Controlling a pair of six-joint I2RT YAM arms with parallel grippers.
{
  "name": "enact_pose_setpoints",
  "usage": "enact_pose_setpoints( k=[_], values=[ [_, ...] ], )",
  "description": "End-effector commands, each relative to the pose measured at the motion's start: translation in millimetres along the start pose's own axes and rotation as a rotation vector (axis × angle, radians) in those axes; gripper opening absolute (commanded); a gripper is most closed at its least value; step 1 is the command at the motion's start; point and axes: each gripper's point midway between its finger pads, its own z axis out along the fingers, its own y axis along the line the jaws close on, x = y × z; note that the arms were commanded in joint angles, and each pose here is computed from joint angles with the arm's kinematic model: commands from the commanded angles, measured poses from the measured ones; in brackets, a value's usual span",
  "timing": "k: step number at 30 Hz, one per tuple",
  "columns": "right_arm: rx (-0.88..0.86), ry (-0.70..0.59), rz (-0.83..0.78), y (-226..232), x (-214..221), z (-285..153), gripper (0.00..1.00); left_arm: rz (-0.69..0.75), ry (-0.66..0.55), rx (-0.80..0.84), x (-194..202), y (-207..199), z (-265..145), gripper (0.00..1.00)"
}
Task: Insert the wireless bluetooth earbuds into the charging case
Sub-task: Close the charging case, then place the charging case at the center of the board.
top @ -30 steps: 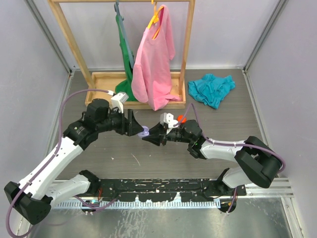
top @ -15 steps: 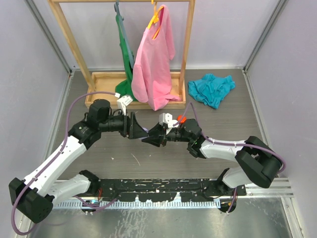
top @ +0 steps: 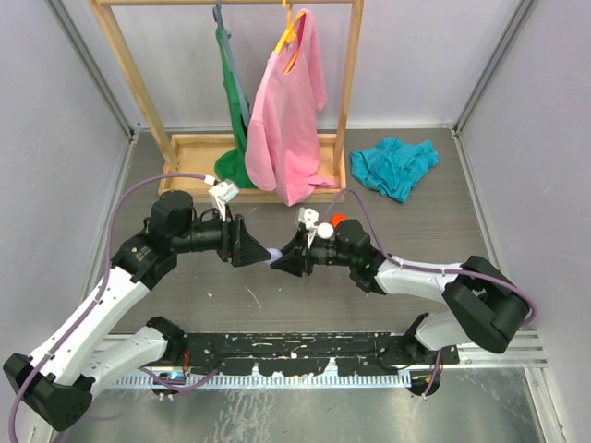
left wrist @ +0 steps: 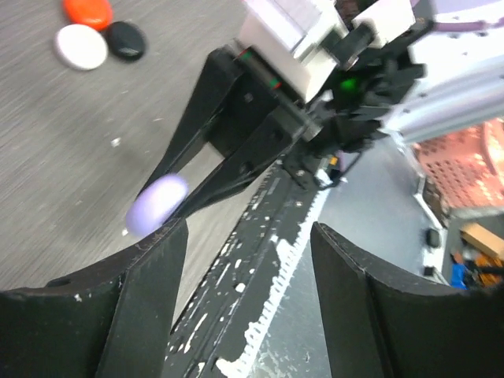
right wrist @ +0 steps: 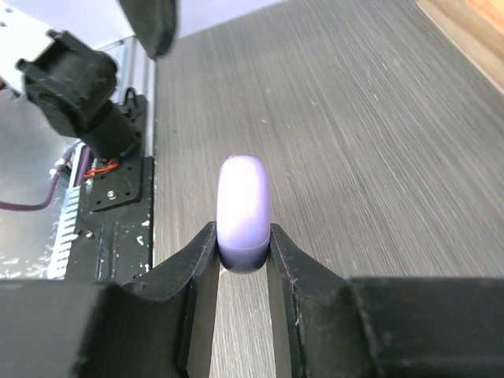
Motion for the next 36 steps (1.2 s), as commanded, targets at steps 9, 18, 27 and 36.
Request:
enact_pose_setpoints(
  k=[9, 18, 27, 36],
  values=[
    [0.591, 0.066, 0.452, -89.7, 54.0, -83.6, 0.01, 0.018, 0.014, -0.848, 7.9, 118.8, -87.0, 0.92],
    [0.810, 0.073, 0.694, -127.6, 90.4, -108.3, 0.01, -0.027, -0.074, -1.095, -4.1, 157.5, -140.6, 0.98],
    [0.896, 0.065, 0.770, -154.6, 101.1, -105.5, 0.15, 0.004, -0.229, -1.159, -7.7, 159.4, -165.5, 0.98],
    [1.023, 0.090, 0.824, -151.6, 114.1, -127.9, 0.59, 0.032, -0.276, -1.163, -9.5, 150.7, -174.5, 0.98]
  ],
)
